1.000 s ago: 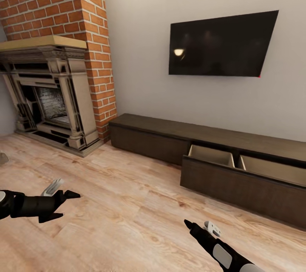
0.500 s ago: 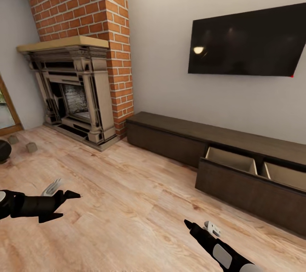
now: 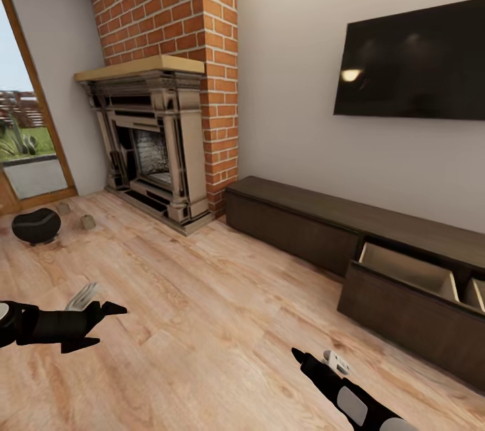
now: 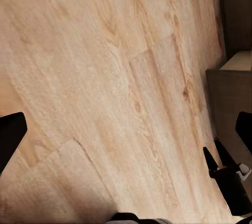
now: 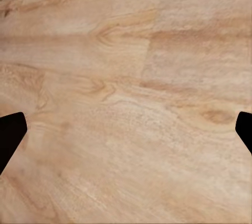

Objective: Place each of the two pumpkins and all three candles from the living room inside a cabinet in the living room (use any cabinet), then make sure every cabinet is closed, and position the cauldron so it is next to a table in the living room.

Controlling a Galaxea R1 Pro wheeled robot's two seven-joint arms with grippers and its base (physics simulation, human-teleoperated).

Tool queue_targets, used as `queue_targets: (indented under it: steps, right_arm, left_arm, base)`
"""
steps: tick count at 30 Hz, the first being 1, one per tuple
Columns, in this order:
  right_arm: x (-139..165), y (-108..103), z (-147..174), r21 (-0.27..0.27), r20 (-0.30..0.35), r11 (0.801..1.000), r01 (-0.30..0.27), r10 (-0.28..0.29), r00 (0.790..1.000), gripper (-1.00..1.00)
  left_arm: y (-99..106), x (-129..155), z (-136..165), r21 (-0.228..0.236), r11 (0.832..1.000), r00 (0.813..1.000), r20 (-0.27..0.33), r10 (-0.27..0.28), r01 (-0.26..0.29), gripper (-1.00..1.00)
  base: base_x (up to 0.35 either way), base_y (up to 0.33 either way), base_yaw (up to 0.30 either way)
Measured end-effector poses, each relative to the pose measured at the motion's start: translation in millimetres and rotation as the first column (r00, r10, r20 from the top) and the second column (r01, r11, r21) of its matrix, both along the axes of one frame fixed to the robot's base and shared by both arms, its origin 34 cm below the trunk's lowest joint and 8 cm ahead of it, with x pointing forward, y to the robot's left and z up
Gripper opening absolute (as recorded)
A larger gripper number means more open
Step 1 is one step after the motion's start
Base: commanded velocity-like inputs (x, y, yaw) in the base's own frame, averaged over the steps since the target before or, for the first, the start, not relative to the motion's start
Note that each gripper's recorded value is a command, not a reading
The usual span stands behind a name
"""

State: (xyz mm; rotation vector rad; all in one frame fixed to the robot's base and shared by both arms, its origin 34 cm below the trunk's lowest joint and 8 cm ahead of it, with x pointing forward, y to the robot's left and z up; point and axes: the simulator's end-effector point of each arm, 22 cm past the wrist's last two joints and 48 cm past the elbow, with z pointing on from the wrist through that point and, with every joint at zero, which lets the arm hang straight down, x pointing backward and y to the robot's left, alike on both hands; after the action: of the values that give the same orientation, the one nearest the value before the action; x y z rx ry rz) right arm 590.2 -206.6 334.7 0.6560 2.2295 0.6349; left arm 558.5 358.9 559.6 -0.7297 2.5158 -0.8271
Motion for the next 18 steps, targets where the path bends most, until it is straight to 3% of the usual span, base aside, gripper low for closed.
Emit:
queue_targets:
  steps: [13,18]
  right_arm:
    - [5.2,-5.7,4.1,-0.018,0.032,1.0,0.019,-0.018,0.999,1.0]
    - [5.5,-5.6,4.4,-0.02,0.034,1.0,0.019,-0.018,0.999,1.0]
  left_arm:
    - [-0.5,0.1,-0.6,-0.001,1.0,1.0,-0.001,0.0,0.0,1.0]
    - [-0.3,-0.1,-0.9,-0.001,1.0,1.0,-0.002,0.0,0.0,1.0]
  base:
    - [0.31,0.0,0.022]
    - [0.31,0.0,0.2]
